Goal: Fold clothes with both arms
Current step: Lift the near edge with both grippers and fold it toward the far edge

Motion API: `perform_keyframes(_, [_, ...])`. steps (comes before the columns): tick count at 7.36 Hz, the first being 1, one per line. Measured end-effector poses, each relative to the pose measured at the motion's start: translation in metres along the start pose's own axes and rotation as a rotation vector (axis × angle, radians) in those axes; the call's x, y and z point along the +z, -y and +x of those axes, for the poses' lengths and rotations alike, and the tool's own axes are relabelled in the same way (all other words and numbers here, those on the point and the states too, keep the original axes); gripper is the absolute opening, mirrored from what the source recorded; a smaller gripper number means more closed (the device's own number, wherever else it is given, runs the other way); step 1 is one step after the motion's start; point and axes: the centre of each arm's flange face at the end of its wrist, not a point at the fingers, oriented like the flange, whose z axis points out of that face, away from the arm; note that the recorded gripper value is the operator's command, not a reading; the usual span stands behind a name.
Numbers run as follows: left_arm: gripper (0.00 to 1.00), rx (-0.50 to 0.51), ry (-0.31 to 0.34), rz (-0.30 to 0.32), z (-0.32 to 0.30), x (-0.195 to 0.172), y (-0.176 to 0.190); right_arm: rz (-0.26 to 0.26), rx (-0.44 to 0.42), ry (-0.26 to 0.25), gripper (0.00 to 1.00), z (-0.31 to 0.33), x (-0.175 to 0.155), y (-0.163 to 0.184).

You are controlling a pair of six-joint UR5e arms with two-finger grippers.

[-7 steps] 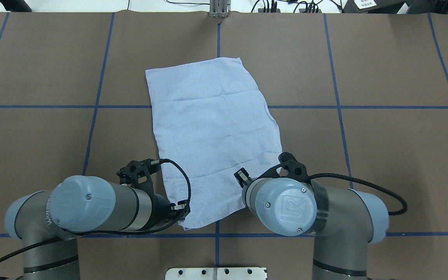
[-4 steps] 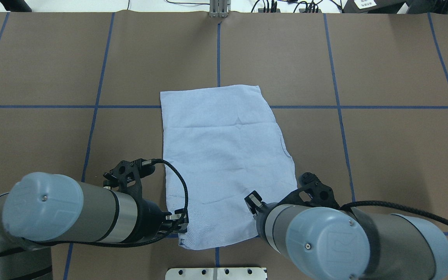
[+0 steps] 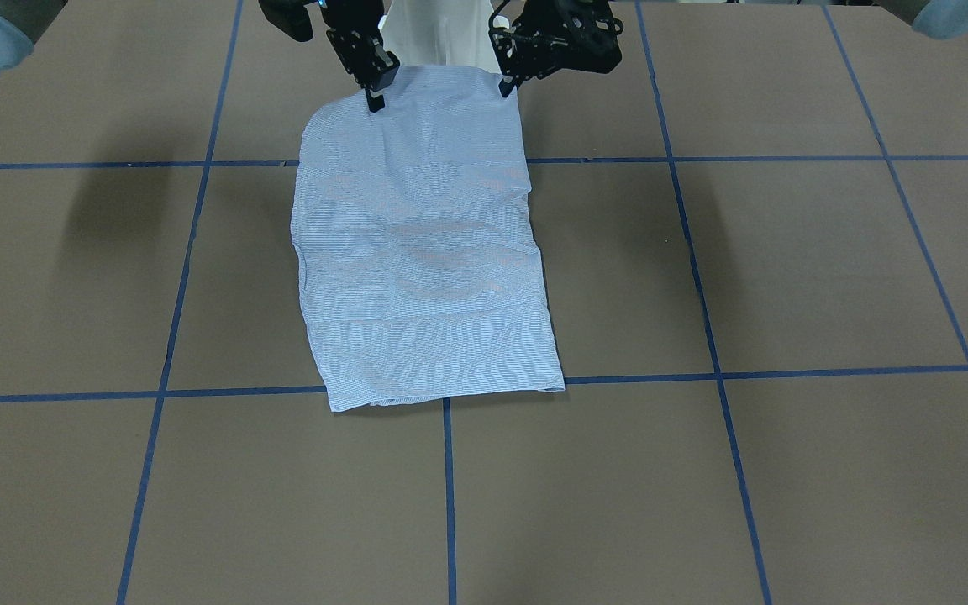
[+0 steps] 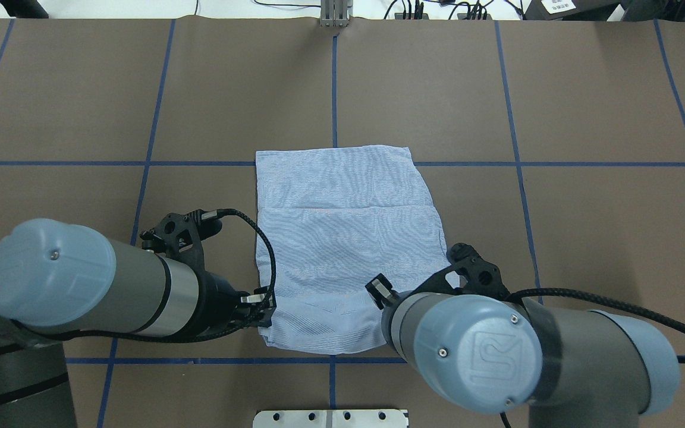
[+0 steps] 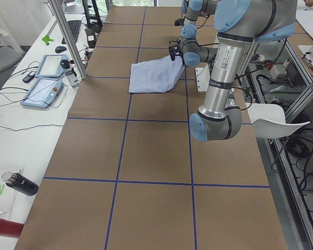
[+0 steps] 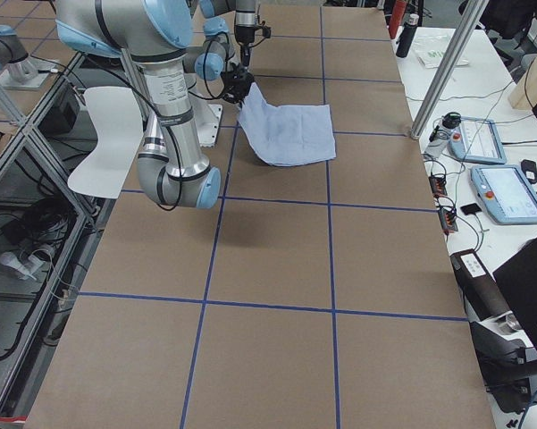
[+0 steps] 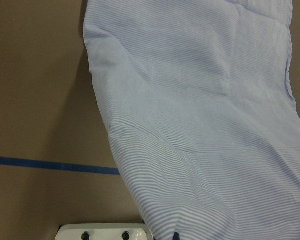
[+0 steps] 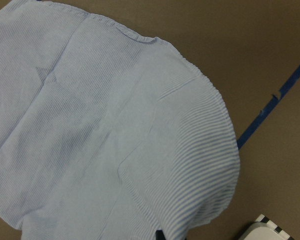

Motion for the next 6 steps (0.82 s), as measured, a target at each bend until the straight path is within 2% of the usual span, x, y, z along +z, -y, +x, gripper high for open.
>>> perform_keyframes(2, [0.00,0.014,0.021,0.090,0.017,0.009,0.058,0.058,-0.039,0.044,0.00,-0.043,0.019,0.030])
perform_keyframes(4, [0.00,0.045,0.060,0.174,0.027,0.003,0.116,0.114,-0.081,0.082,0.00,-0.078,0.041,0.069])
perform_keyframes(6, [0.00,0.062,0.137,0.217,0.038,0.023,0.162,0.165,-0.110,0.072,0.00,-0.118,0.073,0.084])
